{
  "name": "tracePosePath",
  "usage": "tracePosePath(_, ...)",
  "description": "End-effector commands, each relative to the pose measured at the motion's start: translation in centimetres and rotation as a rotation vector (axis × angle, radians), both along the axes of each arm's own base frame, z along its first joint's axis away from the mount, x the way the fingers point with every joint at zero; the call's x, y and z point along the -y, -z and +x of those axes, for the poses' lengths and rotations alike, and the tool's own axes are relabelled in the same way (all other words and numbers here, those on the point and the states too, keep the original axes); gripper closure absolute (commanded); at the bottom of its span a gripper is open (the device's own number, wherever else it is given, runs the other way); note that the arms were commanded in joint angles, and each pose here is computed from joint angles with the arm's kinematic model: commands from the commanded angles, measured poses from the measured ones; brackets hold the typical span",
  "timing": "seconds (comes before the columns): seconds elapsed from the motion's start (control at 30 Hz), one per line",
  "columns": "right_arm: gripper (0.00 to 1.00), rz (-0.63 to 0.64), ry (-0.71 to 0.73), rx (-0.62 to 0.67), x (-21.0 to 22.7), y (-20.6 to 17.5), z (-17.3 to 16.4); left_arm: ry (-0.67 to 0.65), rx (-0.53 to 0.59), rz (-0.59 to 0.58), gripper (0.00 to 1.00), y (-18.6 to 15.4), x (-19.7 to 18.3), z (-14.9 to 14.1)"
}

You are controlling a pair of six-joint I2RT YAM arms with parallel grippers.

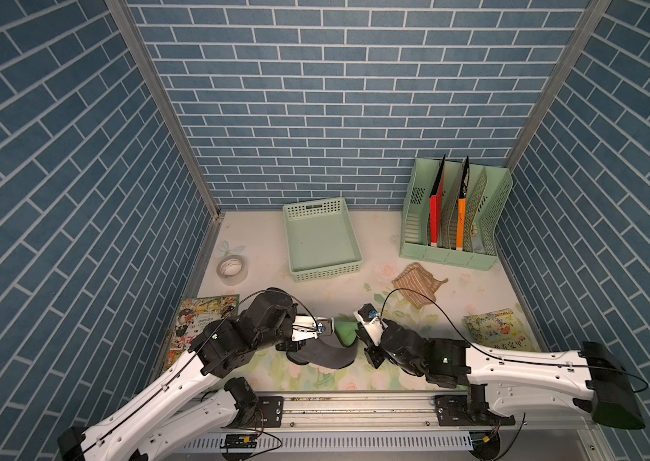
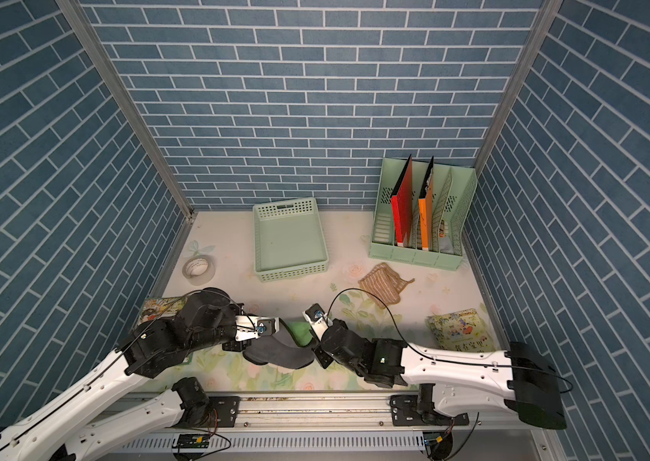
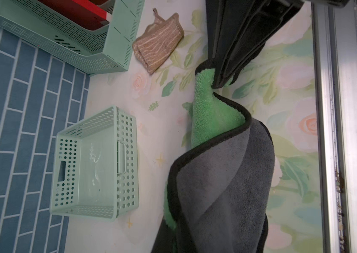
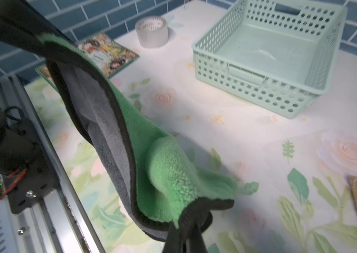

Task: Fold the square dishcloth
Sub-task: Flatten out the cleaning item at the center of the board.

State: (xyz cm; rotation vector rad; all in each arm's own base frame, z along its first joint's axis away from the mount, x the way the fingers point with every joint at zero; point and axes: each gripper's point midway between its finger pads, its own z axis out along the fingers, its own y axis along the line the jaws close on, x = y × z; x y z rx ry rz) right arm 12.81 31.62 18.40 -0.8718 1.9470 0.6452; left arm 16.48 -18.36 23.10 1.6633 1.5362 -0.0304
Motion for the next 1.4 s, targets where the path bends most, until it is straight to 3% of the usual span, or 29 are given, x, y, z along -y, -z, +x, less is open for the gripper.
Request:
tracePosePath(0.0, 1.0, 0.059, 0.049, -0.014, 2.7, -2.3, -0.1, -0.038, 0.044, -0.08, 1.0, -3.6, -0.7, -0.1)
tracePosePath(0.2, 1.0, 0.226, 0.058, -0.094, 5.6, -6.5, -1.4, -0.015, 0.011, -0.16, 1.0, -7.2, -2.0, -2.4)
tracePosePath(0.4, 1.0, 0.247, 0.048, -0.165, 6.4, -7.2, -2.3, 0.03, -0.016, -0.196, 1.0, -8.4, -3.5, -5.3)
tracePosePath(0.5, 1.0, 0.272, 0.05, -0.164, 6.8, -7.9, -2.3, 0.046, -0.04, -0.184, 1.0, -7.8, -3.9, -6.3)
tracePosePath(0.73, 1.0, 0.319, 0.232, -0.112, 10.4, -9.5, -0.1, 0.014, -0.063, -0.137, 1.0, -3.9, -3.8, -5.3)
tracePosePath(0.9, 1.0, 0.212, 0.379, -0.042, 9.6, -7.5, 3.2, -0.115, -0.03, -0.055, 1.0, 1.6, -2.8, -0.4)
tracePosePath(1.1, 1.0, 0.092, 0.441, -0.285, 7.6, 2.1, 10.4, -0.228, -0.175, 0.025, 1.0, 8.4, -3.0, 5.3)
tracePosePath(1.3, 1.0, -0.032, 0.452, -0.366, 5.2, 7.7, 15.7, -0.426, -0.21, 0.062, 0.99, 11.9, -6.0, 13.3)
tracePosePath(1.33, 0.98, -0.052, 0.459, -0.371, 4.8, 8.4, 17.1, -0.456, -0.208, 0.067, 0.88, 12.6, -6.1, 14.6)
tracePosePath(1.37, 0.9, -0.05, 0.458, -0.368, 4.4, 8.4, 18.1, -0.48, -0.2, 0.068, 0.8, 13.0, -6.2, 15.5)
